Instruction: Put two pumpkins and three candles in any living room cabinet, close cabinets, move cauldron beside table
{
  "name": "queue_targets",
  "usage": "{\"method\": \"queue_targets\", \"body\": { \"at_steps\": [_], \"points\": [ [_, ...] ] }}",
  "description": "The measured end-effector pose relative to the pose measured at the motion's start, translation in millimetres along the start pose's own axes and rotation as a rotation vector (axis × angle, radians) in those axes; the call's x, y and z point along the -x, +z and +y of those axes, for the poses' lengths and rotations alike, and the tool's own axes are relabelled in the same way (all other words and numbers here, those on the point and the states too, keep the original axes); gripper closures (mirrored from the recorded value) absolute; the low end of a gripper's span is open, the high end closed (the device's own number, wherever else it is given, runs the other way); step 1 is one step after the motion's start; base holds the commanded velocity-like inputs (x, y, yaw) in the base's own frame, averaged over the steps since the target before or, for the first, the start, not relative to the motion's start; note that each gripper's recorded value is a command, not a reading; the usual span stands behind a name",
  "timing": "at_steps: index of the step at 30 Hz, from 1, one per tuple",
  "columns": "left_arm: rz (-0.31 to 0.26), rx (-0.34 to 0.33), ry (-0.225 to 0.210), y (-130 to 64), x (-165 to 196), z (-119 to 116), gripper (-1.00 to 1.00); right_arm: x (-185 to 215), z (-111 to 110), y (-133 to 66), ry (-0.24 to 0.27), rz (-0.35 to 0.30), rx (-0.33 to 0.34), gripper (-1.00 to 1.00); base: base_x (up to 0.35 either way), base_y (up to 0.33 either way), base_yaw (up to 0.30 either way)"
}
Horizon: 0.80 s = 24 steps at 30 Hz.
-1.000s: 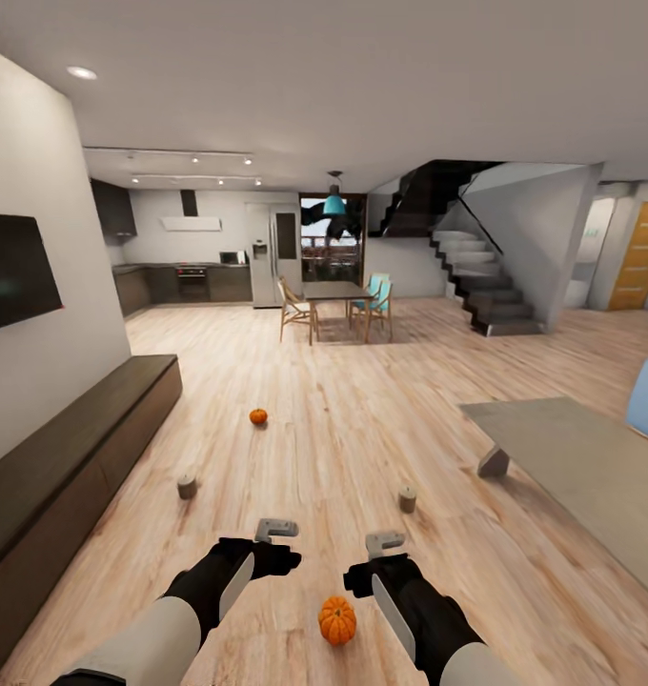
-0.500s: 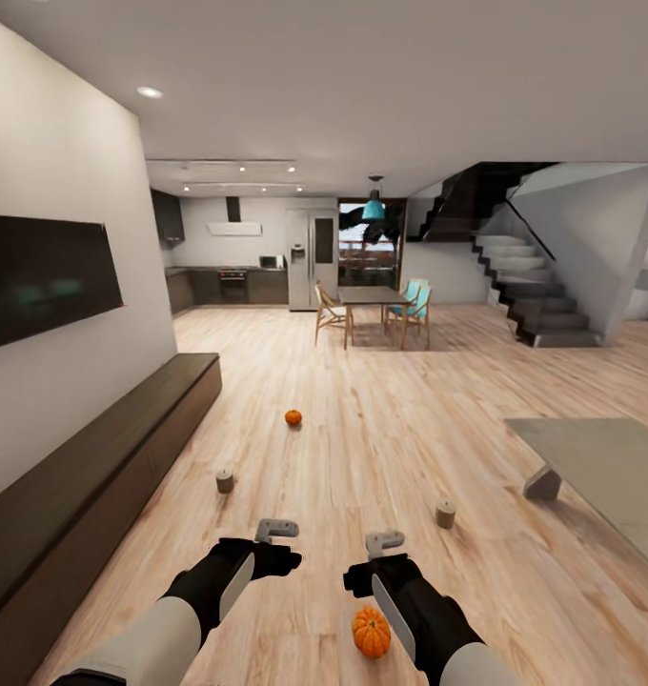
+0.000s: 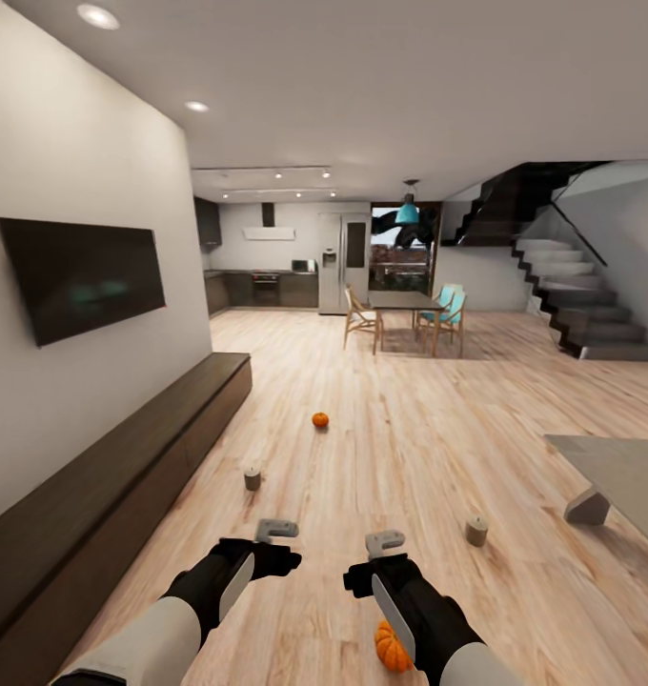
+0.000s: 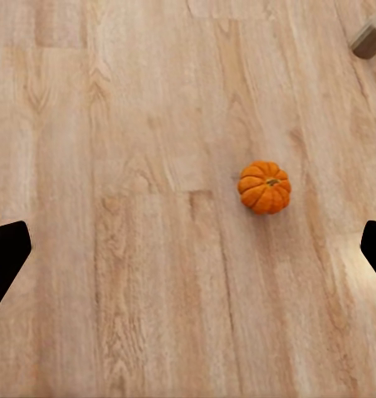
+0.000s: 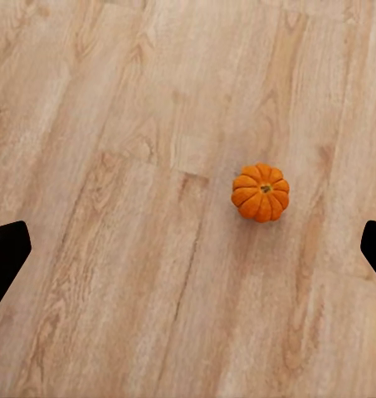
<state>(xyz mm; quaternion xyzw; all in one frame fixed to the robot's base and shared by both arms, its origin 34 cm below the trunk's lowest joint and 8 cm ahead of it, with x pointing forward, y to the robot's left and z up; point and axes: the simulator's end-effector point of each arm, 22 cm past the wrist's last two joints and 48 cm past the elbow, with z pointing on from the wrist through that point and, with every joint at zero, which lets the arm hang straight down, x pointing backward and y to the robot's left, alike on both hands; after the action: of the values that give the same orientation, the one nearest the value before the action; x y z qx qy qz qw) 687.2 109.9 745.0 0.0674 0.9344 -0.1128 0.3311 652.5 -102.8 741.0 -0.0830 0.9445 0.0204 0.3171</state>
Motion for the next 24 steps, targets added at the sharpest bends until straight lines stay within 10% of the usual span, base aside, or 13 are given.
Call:
{"method": "queue_targets", "body": {
  "at_steps": [24],
  "points": [
    [-0.001,0.0,0.001,-0.6,0.5,-0.4,-1.0,0.2,1.4,-0.7,-0.008,-0.001,0.001,-1.0,0.114,0.035,0.217]
  ]
}}
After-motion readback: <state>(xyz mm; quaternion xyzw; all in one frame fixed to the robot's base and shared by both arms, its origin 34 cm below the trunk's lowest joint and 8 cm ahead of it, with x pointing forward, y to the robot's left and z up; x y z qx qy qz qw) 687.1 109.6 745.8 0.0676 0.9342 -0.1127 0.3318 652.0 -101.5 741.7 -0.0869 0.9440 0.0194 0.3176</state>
